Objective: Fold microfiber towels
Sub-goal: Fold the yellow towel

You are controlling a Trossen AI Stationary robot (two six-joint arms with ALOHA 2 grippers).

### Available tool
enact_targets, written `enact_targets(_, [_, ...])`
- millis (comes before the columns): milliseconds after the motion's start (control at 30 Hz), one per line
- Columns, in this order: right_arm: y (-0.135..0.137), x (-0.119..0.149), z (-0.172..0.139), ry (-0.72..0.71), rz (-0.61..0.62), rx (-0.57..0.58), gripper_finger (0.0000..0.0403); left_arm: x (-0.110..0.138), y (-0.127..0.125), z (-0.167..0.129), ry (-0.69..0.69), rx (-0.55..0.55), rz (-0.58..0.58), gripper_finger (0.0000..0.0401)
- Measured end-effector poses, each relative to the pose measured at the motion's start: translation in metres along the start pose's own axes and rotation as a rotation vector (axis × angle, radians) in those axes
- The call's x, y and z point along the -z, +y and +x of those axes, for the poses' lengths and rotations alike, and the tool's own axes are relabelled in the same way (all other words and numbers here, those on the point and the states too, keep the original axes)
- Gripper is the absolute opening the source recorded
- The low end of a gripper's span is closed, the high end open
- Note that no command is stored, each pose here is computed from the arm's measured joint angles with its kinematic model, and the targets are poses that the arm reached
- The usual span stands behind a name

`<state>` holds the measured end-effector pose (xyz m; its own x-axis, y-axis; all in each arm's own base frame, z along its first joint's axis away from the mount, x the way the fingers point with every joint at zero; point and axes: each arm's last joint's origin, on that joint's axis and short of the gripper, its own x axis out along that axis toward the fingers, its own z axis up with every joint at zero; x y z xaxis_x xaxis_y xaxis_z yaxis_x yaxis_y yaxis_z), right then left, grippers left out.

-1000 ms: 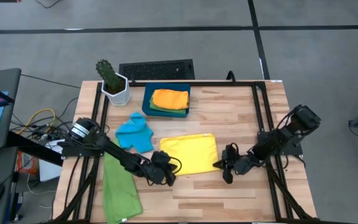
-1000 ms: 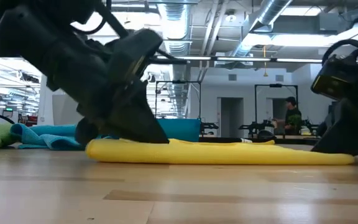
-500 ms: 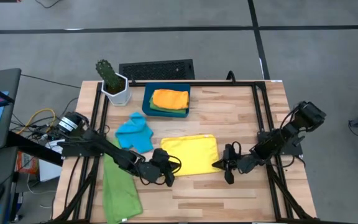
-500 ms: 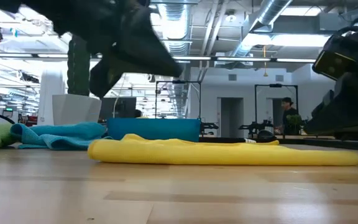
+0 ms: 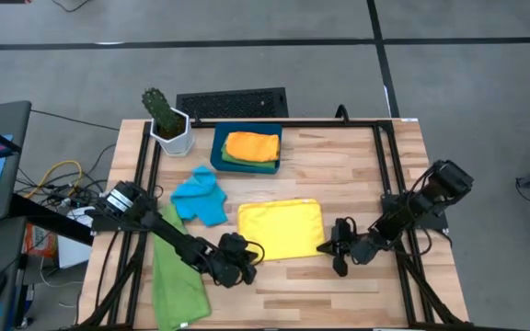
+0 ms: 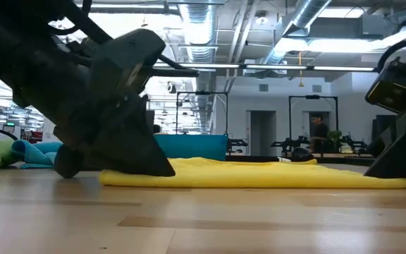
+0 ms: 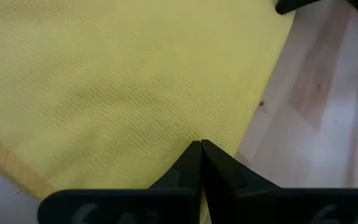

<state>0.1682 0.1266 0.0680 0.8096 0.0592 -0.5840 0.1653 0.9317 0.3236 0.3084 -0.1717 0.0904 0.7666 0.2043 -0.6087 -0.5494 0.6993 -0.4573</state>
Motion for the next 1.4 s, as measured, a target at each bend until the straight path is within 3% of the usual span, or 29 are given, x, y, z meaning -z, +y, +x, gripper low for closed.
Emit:
enact_targets(167, [0.002,-0.008,-0.005,-0.024,0.01,-0.033,0.0024,0.001,0.001,0.0,0.011,-0.001,0.014,0.0])
enact_targets(267, [0.014,-0.031,-0.012,-0.161,0.013,-0.139,0.0017,0.002,0.001,0.0,0.016,0.001,0.014,0.0])
enact_targets(433, [0.024,-0.051,-0.007,-0.259,-0.1,-0.152,0.0014,0.0,0.002,0.002,0.02,0.0,0.017,0.0])
enact_targets(833, [0.022,-0.04,0.04,-0.134,-0.185,-0.086,0.0015,0.0,0.003,0.003,0.03,-0.004,0.018,0.0])
enact_targets(1133, [0.005,-0.025,0.036,-0.017,-0.213,0.004,0.0021,0.0,0.004,0.004,0.019,-0.017,0.025,0.0])
enact_targets(1400, [0.007,-0.038,0.021,-0.08,-0.173,-0.035,0.0017,-0.02,-0.007,-0.012,-0.017,0.034,0.02,0.0])
